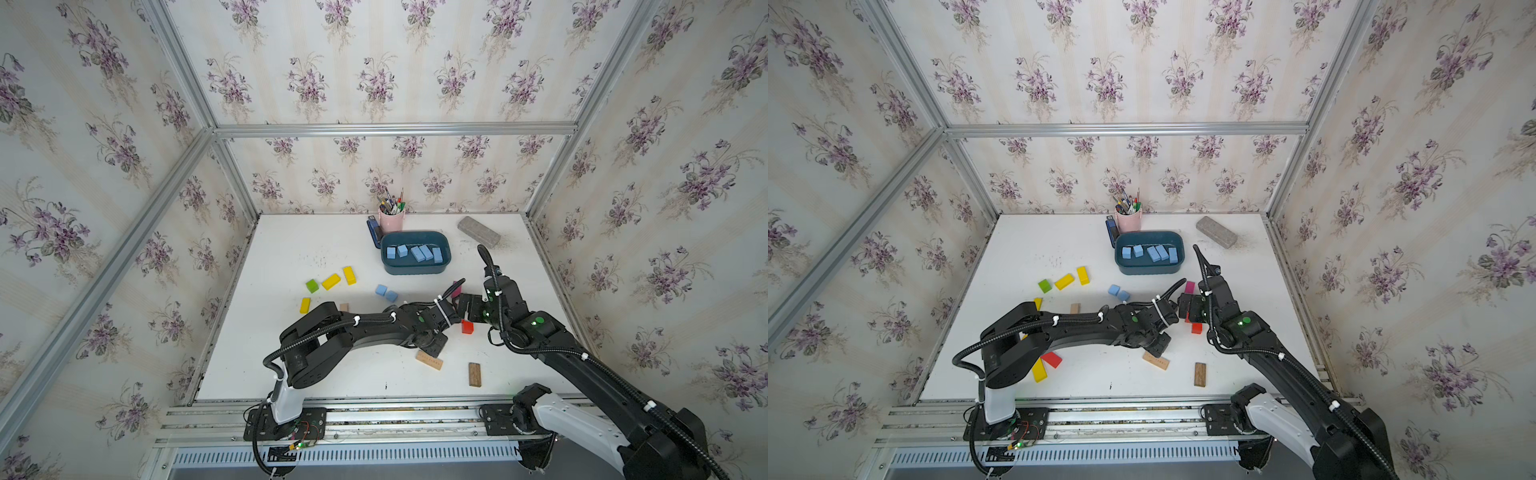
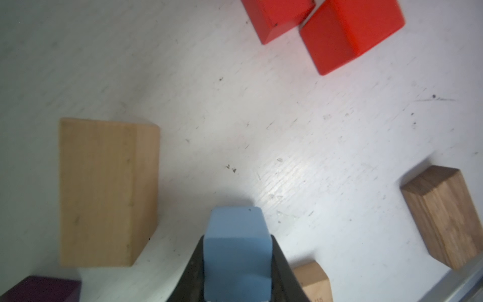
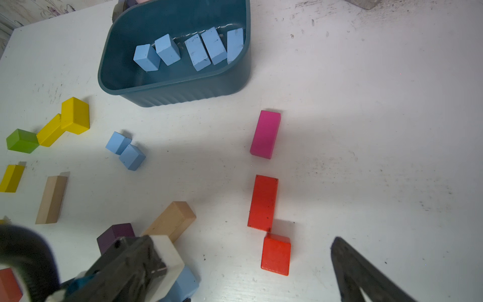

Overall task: Pick out the blue building blocks
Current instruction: Pick up the building block from the center of the board.

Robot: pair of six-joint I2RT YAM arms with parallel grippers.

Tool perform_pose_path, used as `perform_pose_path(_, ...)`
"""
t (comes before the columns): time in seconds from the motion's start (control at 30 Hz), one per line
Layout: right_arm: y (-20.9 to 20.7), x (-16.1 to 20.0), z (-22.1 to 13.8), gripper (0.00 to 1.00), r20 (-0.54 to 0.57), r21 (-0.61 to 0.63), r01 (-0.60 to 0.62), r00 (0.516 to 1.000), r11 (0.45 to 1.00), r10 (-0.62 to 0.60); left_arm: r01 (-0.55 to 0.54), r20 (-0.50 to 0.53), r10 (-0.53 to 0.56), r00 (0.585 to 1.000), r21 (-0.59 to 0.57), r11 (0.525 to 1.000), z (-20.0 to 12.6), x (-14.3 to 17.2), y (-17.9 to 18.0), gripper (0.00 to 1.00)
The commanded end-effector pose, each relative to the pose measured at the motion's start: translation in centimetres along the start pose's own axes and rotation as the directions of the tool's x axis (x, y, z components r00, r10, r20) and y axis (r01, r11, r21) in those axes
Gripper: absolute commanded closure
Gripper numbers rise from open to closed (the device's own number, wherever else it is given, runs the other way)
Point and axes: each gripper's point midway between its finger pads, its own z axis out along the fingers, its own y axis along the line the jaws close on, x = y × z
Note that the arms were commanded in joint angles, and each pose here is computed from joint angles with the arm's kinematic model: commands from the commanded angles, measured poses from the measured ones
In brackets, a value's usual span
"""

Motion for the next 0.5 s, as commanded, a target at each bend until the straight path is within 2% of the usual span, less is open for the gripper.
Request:
perform_pose_path(0.0,0.2,-0.2,0.1,0.0,0.006,-0.007,-0.01,1.0,1.0,0.01,0.043,0.07,-0.044,0.997,0.013,0.999,-1.5,-1.8,0.2,0.86)
perform_pose_path(0.23,0.3,-0.2,0.1,0.0,0.003,-0.013,-0.004,1.0,1.0,0.004,0.118,0.194,-0.122,0.973,0.033,0.993,-6.4,-5.2,2.5,0.88)
perform_pose_path(0.47,1.0,-0.1,0.1,0.0,-0.005,-0.048,0.007,1.0,0.999,-0.007,0.279,0.321,-0.275,0.906,0.034,0.96,-10.4,-9.9,8.5,0.88)
